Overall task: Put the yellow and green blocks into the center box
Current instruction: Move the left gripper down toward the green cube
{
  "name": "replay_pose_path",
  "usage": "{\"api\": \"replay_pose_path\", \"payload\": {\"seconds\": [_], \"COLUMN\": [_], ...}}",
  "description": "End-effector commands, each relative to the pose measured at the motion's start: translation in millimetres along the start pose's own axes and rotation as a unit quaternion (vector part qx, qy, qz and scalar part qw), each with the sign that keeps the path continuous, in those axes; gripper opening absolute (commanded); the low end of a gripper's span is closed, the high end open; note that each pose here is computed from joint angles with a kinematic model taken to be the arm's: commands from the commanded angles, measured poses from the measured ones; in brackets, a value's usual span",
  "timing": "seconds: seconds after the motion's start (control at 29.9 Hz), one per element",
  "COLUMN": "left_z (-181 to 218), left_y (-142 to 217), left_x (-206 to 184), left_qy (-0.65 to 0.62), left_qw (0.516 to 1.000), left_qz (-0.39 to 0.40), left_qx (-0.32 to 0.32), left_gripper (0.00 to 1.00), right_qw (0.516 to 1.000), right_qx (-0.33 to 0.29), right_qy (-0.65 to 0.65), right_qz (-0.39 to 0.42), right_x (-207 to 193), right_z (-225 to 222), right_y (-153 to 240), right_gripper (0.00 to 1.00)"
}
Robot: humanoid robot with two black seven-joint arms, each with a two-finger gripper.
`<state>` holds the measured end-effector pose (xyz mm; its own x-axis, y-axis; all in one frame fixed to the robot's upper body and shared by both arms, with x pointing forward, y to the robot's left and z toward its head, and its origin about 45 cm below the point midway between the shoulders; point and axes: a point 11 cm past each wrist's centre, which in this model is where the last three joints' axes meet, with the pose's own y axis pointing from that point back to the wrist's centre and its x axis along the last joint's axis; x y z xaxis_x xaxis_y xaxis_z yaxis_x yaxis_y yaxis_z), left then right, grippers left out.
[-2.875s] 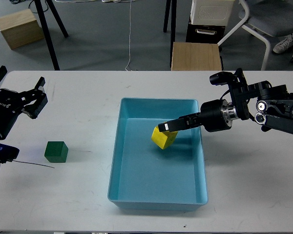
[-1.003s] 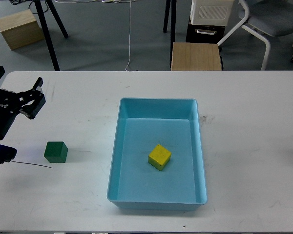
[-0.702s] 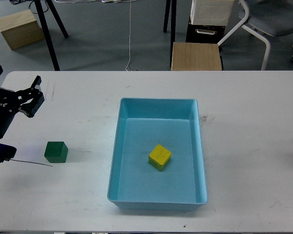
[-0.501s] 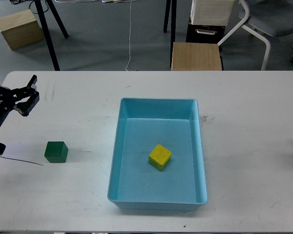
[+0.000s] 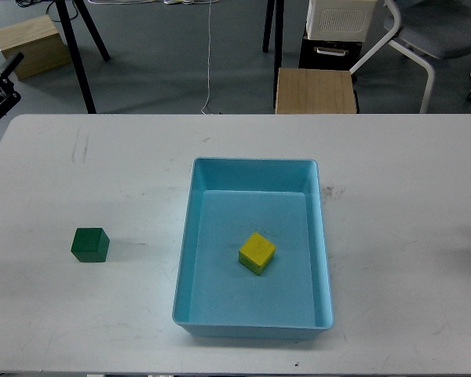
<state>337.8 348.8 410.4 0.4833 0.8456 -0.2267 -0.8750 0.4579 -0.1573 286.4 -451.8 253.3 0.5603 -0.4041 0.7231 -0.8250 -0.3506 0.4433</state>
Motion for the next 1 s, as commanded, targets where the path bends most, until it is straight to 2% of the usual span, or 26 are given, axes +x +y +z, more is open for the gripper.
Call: {"api": "replay_pose_path", "payload": {"seconds": [0.0, 0.23, 0.4, 0.7, 0.87, 0.97], "left_z": [15, 11, -6, -76, -116, -125], "left_y": [-3, 1, 10, 52, 89, 100], "left_x": [-15, -20, -14, 7, 14, 17], "left_qy": [-0.112, -0.302, -0.407, -0.489, -0.535, -0.568], "left_qw": [0.992, 0.946, 0.897, 0.822, 0.753, 0.714], "left_qz": [-0.038, -0.079, -0.104, -0.149, -0.209, -0.237], "left_qx": [0.041, 0.092, 0.139, 0.253, 0.320, 0.335], "left_gripper": [1.00, 0.94, 0.94, 0.94, 0.94, 0.94], "right_qw": [1.000, 1.000, 1.000, 1.000, 1.000, 1.000], "right_qx": [0.000, 0.000, 0.002, 0.008, 0.008, 0.008], "right_qy": [0.002, 0.003, 0.002, 0.000, 0.000, 0.000], "right_qz": [0.004, 0.006, 0.004, 0.000, 0.000, 0.000], "right_x": [0, 0, -2, -5, -5, -5], "right_z": [0, 0, -1, -3, -3, -4], "right_y": [0, -1, -2, -7, -7, -7], "right_gripper": [0.99, 0.99, 0.99, 0.99, 0.99, 0.99]}}
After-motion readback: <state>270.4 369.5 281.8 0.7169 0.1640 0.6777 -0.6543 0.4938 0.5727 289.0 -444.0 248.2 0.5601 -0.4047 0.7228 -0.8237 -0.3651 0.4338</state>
